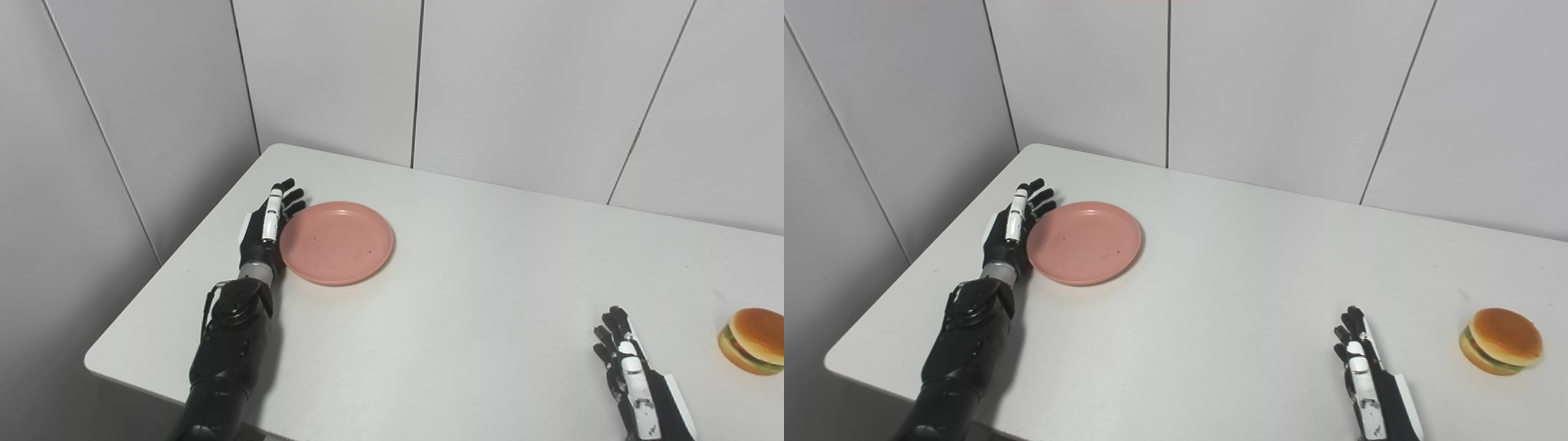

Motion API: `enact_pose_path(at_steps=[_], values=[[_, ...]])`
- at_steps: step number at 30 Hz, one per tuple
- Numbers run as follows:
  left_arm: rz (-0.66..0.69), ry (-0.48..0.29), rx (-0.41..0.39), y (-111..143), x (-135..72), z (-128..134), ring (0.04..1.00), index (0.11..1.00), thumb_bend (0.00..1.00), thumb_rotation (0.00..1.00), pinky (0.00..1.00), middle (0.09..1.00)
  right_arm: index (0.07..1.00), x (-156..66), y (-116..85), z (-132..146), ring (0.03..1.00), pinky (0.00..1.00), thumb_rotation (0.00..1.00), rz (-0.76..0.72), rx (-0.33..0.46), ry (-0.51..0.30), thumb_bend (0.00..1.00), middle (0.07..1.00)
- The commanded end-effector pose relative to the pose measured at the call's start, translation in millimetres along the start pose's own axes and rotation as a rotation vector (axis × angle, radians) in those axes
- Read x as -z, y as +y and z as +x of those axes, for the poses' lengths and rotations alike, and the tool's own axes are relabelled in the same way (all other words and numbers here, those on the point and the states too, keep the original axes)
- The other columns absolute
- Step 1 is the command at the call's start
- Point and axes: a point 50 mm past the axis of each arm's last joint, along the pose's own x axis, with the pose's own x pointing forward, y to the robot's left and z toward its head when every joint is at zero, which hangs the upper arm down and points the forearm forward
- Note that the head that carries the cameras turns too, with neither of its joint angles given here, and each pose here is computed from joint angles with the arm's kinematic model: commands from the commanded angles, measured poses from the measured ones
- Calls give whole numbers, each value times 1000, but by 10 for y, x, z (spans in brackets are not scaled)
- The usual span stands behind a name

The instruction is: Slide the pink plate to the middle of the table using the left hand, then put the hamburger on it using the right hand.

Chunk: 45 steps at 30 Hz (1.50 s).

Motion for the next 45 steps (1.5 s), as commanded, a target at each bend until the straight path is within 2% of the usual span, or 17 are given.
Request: enact_pose_path(at_steps=[1,9,15,20,28,34,45], values=[[-14,1,60,-173,-46,37,852,851,349,1000,859,857,998,-129,40,79,985,996,1000,4,-8,-56,173,996],[-15,36,111,-444,35,-12,844,843,354,1000,838,847,997,-132,68,90,982,989,1000,3,-2,-55,181,991],[-21,47,183,-683,109,-61,852,846,347,1000,844,856,991,-148,89,99,975,976,1000,5,11,-51,186,989],[-35,104,228,-906,197,-142,840,833,335,1000,834,847,990,-163,105,100,976,979,1000,7,15,-53,186,988],[-137,180,355,-1210,325,-331,876,866,331,1000,874,881,982,-177,132,105,974,978,1000,9,22,-52,184,981],[-223,221,431,-1432,310,-506,880,876,342,1000,894,884,976,-195,167,107,965,961,1000,4,31,-49,192,975],[-259,239,553,-1722,261,-793,885,890,334,1000,879,893,972,-229,209,126,953,953,1000,7,47,-62,196,968]])
